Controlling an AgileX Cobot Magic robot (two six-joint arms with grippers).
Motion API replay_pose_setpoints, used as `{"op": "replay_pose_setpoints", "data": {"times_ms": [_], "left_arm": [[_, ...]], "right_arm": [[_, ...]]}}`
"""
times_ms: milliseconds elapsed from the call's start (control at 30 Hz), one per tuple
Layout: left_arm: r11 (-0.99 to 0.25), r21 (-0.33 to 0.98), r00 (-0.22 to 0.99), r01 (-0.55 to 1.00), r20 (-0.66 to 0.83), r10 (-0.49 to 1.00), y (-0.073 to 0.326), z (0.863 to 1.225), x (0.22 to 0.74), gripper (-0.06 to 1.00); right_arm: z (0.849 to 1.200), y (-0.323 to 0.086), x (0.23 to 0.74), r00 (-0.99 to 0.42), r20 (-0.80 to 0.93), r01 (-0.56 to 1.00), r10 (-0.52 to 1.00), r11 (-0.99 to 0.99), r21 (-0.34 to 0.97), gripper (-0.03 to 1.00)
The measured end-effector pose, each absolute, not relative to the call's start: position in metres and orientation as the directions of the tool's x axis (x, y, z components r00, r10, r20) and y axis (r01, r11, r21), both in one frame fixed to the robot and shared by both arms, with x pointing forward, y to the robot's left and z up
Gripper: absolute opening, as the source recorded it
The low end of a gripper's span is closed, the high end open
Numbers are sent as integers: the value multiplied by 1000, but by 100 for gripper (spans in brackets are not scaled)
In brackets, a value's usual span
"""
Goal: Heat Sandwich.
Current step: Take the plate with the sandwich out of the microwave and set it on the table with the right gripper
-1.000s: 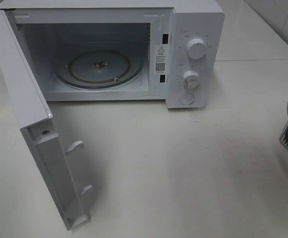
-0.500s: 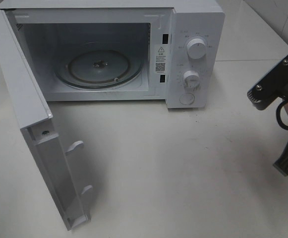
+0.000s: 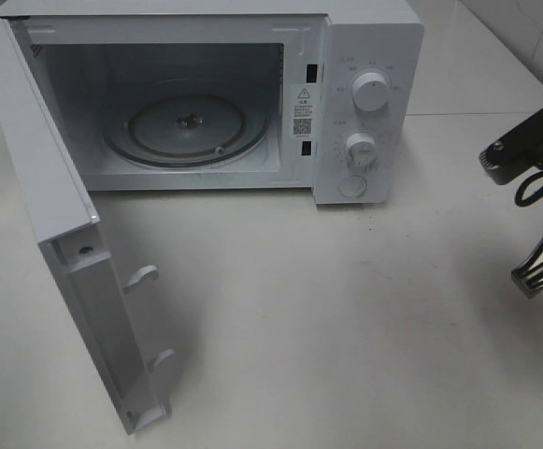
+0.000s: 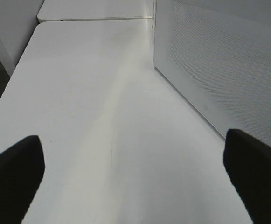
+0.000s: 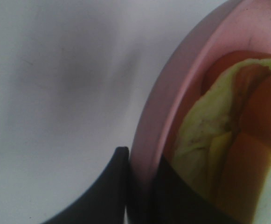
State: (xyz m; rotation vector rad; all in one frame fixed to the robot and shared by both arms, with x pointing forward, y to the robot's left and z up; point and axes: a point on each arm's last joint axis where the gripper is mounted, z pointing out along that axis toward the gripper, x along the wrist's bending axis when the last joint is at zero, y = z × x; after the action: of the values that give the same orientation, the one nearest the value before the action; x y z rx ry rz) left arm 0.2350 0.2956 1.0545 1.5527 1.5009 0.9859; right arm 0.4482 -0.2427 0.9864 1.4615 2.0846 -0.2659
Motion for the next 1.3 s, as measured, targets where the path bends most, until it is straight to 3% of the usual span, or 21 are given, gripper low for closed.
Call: {"op": "replay_pose_setpoints", "data": {"times_ms": [600,1300], "left_arm": [[-32,906,16,423,28,999,296,1055,235,99],[-32,906,16,423,28,999,296,1055,235,99]], "right_arm": [[986,-288,467,-49,-559,943,828,224,248,10],[941,-290,493,-55,-609,957,791,216,193,10]]}}
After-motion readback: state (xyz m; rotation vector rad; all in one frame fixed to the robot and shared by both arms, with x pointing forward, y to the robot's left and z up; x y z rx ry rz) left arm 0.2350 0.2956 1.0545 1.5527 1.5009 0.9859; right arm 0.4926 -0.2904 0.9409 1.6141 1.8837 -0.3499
